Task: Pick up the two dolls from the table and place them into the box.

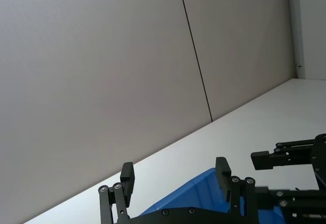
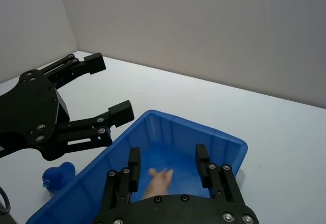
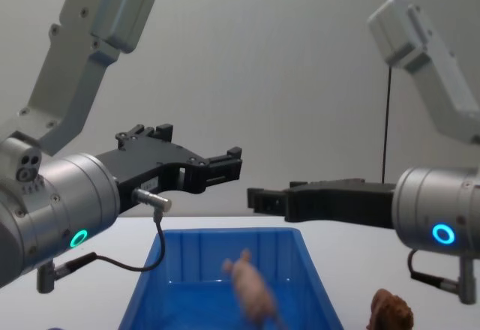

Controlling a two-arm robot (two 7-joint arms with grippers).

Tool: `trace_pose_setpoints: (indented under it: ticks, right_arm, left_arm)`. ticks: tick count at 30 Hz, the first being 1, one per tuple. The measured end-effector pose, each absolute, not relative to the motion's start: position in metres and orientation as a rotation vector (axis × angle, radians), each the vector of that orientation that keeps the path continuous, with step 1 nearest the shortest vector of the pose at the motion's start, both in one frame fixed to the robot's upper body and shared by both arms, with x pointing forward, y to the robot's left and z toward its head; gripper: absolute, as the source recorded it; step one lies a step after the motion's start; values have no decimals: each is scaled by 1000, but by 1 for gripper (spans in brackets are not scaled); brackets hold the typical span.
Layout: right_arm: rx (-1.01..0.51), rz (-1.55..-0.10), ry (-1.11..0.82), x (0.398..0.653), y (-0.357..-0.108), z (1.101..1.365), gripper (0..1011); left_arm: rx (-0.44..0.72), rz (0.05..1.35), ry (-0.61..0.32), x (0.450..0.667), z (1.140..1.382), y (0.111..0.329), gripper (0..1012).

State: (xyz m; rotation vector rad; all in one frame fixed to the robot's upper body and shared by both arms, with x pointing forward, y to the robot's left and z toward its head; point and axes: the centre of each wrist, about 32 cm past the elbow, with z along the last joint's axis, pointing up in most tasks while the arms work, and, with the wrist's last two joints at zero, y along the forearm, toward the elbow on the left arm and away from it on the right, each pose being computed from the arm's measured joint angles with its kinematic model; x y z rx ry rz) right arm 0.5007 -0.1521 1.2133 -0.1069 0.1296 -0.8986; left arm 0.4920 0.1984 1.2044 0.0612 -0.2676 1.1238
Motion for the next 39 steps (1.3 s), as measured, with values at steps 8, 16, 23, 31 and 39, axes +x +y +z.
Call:
trace_pose_setpoints:
  ticks: [8,16,23,31,39]
  right_arm:
    - [-125,-894,122,504,-149,1211,844]
    - [-121,-931,95,505,-164,1210,1001]
    - [-109,-980,84,500,-180,1209,1001]
    - [-113,-1046,96,487,-197,1203,1001]
    - [-143,-1096,137,467,-211,1191,1001]
  left_arm:
    - [61,1124,-268,492,1204,198,1003]
    - [61,1124,-268,492,1204,198,1003]
    - [61,1124,-268,492,1204,198,1003]
    - [61,1124,-268,492,1204,198,1003]
    - [61,1124,-268,492,1204,198,1003]
